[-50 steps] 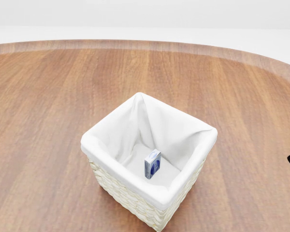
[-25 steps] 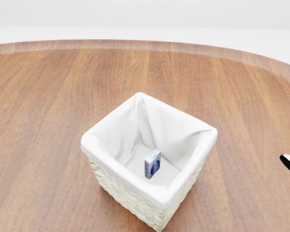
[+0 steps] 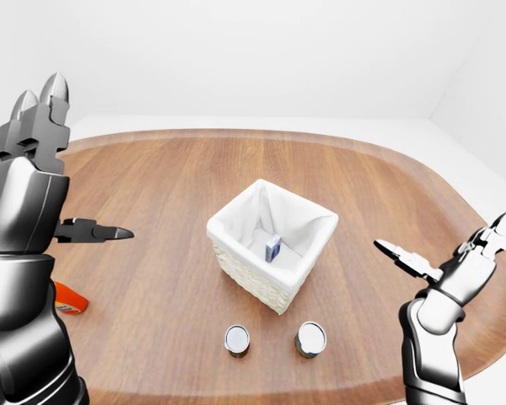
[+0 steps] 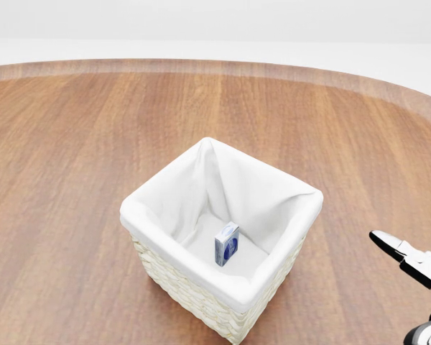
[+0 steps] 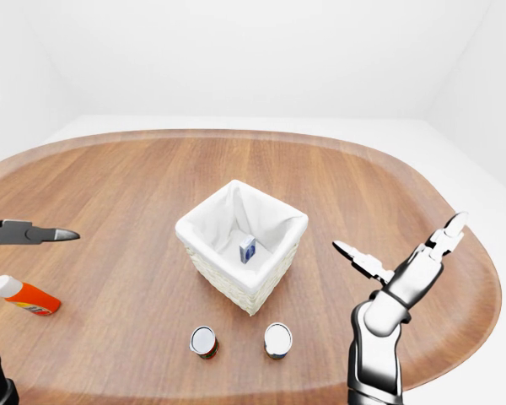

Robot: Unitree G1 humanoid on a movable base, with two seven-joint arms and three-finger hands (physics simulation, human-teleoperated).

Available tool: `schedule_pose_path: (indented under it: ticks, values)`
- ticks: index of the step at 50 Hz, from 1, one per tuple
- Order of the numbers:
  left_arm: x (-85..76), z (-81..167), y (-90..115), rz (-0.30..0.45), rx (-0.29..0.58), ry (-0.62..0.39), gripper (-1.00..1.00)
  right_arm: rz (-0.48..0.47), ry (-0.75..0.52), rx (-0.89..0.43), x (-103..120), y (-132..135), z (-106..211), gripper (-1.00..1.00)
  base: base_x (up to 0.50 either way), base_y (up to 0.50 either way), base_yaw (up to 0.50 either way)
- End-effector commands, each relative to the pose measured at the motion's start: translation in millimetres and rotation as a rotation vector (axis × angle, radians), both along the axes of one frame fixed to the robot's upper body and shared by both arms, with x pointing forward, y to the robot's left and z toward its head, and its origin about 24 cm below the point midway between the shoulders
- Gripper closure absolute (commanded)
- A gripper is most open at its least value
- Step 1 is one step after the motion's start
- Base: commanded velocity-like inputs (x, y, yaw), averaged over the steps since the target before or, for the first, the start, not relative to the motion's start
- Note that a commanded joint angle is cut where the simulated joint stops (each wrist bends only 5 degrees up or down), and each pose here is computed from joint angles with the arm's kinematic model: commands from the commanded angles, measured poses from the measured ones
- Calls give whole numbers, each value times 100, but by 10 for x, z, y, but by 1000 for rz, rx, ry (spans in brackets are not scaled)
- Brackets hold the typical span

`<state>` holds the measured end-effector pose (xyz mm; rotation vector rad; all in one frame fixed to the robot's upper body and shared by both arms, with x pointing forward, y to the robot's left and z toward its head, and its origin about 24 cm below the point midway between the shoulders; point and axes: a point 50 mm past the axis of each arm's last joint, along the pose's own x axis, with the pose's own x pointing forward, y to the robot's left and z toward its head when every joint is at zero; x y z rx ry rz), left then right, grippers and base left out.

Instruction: Pick up the alphabet soup and the cream cheese box, and put them in the basket.

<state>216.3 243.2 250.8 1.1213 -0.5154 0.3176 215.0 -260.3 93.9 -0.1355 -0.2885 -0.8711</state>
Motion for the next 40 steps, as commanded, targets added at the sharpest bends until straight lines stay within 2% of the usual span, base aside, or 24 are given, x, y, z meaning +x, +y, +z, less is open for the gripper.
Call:
schedule_pose_path:
  ticks: [1, 18, 25, 28, 36, 40]
  values:
    - [-8, 4, 6, 25, 15, -1, -100, 30, -11, -41, -26, 138, 53, -100, 0, 0, 0]
    - [31, -52, 13, 16, -4, 24, -100, 94, -3, -96, -129, 407, 78, -100, 0, 0, 0]
    - [32, -67, -1, 6, -4, 39, -100, 84, 68, -120, -107, 379, -46, -100, 0, 0, 0]
    - [29, -56, -11, 2, 2, 40, -100, 79, 45, -89, -143, 366, -23, -100, 0, 0, 0]
    - [33, -64, -4, 0, -4, 42, -100, 85, 72, -183, -187, 425, 3, -100, 0, 0, 0]
    - [35, -70, -4, 1, -4, 44, -100, 87, 83, -187, -259, 425, -2, -100, 0, 0, 0]
